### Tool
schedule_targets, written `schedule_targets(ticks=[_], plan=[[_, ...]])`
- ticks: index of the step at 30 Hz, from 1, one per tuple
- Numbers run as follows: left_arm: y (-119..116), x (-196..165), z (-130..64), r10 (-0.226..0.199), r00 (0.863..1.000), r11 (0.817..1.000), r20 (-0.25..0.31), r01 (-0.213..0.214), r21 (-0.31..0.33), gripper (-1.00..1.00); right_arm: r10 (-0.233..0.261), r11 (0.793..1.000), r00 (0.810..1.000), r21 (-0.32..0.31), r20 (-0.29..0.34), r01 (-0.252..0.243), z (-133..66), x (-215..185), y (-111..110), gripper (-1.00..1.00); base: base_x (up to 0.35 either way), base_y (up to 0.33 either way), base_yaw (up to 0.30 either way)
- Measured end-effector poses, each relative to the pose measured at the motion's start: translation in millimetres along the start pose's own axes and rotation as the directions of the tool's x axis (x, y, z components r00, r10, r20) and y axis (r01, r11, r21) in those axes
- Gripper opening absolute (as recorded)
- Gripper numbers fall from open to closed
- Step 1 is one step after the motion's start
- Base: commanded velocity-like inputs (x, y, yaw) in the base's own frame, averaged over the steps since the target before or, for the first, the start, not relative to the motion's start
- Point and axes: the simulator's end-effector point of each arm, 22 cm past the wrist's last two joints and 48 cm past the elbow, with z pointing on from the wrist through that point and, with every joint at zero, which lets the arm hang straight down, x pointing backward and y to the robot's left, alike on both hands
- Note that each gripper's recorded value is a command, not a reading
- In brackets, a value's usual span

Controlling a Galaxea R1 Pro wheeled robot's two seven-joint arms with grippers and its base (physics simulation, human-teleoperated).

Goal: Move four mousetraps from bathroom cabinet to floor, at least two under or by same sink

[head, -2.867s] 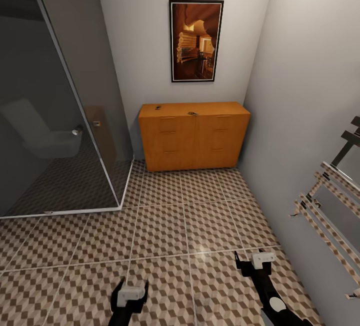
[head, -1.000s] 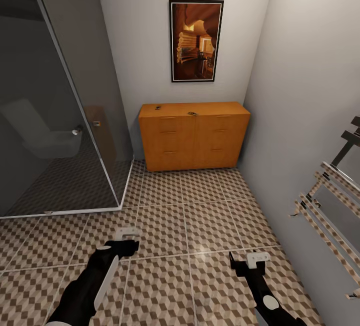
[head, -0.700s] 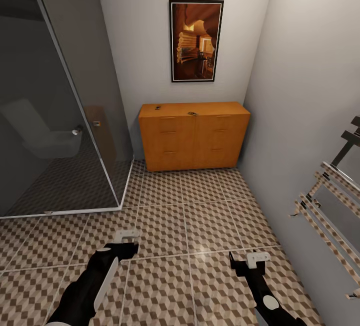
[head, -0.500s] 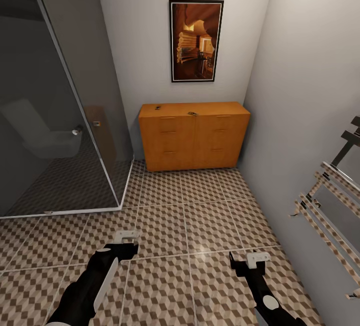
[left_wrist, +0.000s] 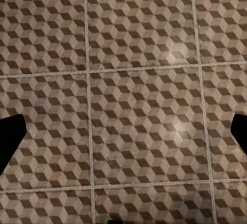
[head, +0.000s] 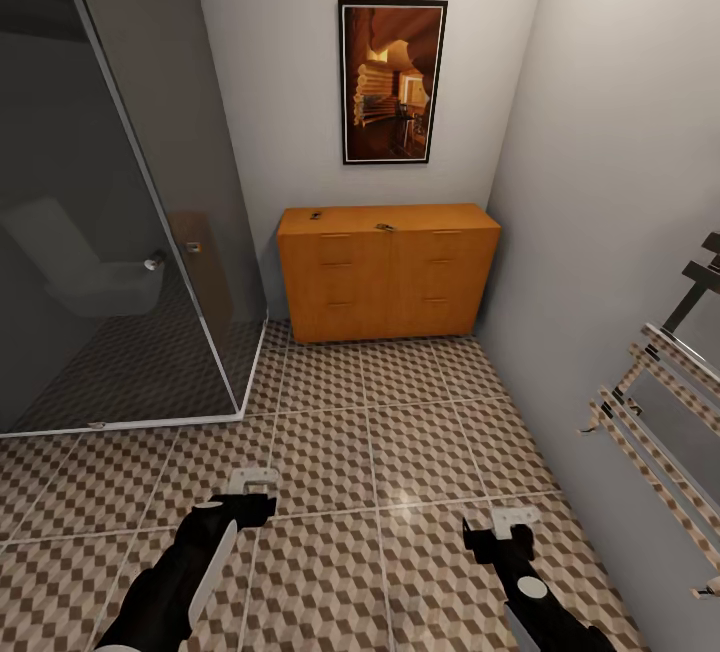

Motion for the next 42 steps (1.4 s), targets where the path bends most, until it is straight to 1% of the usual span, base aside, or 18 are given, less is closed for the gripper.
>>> schedule_targets(ticks=[3, 5, 7, 8, 12, 14, 18, 19, 22, 32, 42], plan=[[-2, 1, 0.0, -0.001, 1.000, 1.000, -0.002, 0.001, 0.004, 1.00, -0.010, 1.000, 0.999, 0.007, -0.047, 0.011, 0.1, 0, 1, 1.00, 0.000, 0.000, 0.000], [-4, 4, 0.8, -0.001, 1.000, 1.000, -0.008, 0.001, 0.007, 1.00, -0.013, 1.000, 0.998, 0.012, -0.065, 0.014, -0.2, -6, 1, 1.00, 0.000, 0.000, 0.000], [-5, 7, 2.4, -0.001, 1.000, 1.000, -0.012, 0.001, 0.008, 1.00, -0.012, 1.000, 0.998, 0.013, -0.069, 0.013, -0.9, -16, 4, 1.00, 0.000, 0.000, 0.000], [-5, 7, 2.7, -0.001, 1.000, 1.000, -0.011, 0.002, 0.008, 1.00, -0.011, 1.000, 0.998, 0.011, -0.062, 0.011, -1.2, -22, 6, 1.00, 0.000, 0.000, 0.000], [-3, 5, 3.7, -0.004, 1.000, 1.000, 0.003, 0.004, 0.004, 1.00, 0.008, 1.000, 1.000, -0.012, 0.017, -0.008, -5.5, -67, 20, 1.00, 0.000, 0.000, 0.000], [-1, 6, 4.5, -0.004, 1.000, 1.000, 0.002, 0.004, 0.001, 1.00, 0.017, 1.000, 0.999, -0.023, 0.047, -0.016, -8.1, -83, 25, 1.00, 0.000, 0.000, 0.000], [0, 5, 4.4, -0.003, 1.000, 1.000, 0.006, 0.003, -0.004, 1.00, 0.039, 0.998, 0.997, -0.047, 0.071, -0.035, -11.9, -97, 41, 1.00, 0.000, 0.000, 0.000], [1, 4, 4.2, -0.003, 1.000, 1.000, 0.008, 0.003, -0.006, 1.00, 0.054, 0.997, 0.996, -0.065, 0.076, -0.049, -14.4, -102, 54, 1.00, 0.000, 0.000, 0.000], [2, 5, 4.4, -0.003, 1.000, 1.000, 0.007, 0.003, -0.007, 1.00, 0.061, 0.996, 0.995, -0.074, 0.080, -0.055, -16.0, -105, 62, 1.00, 0.000, 0.000, 0.000], [2, 7, 5.1, -0.002, 1.000, 1.000, 0.002, 0.002, -0.007, 1.00, 0.071, 0.995, 0.992, -0.077, 0.106, -0.063, -17.0, -112, 64, 1.00, 0.000, 0.000, 0.000], [0, 8, 5.5, -0.003, 1.000, 1.000, 0.001, 0.003, -0.003, 1.00, 0.071, 0.995, 0.992, -0.073, 0.109, -0.063, -16.7, -112, 62, 1.00, 0.000, 0.000, 0.000]])
